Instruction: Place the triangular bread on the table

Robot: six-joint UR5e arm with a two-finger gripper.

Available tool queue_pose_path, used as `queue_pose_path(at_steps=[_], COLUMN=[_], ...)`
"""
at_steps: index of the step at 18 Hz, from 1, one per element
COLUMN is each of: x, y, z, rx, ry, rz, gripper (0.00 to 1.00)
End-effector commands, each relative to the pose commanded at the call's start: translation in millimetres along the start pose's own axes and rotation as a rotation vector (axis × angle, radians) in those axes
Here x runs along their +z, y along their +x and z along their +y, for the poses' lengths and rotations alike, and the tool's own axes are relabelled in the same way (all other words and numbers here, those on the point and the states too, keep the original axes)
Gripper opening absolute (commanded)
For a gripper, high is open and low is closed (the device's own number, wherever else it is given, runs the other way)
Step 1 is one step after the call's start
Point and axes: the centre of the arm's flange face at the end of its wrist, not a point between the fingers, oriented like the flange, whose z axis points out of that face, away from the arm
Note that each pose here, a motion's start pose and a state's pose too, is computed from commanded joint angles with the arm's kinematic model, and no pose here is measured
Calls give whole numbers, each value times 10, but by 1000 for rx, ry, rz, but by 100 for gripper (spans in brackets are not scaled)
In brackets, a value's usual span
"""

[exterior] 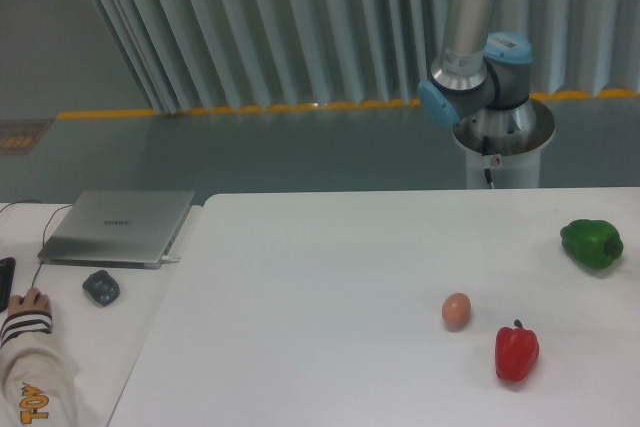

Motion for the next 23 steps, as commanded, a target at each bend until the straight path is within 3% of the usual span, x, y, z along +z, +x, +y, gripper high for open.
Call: queue_pose_path(at_steps=[7, 14, 18, 23], x=[140, 68, 416, 721], y=[-192, -522, -812, -892], z=[65, 137, 209, 194], rx=[-179, -208, -209, -232], ry=[17, 11, 3, 10], rz=[-35, -99, -156, -125], gripper=[100, 100, 100, 99])
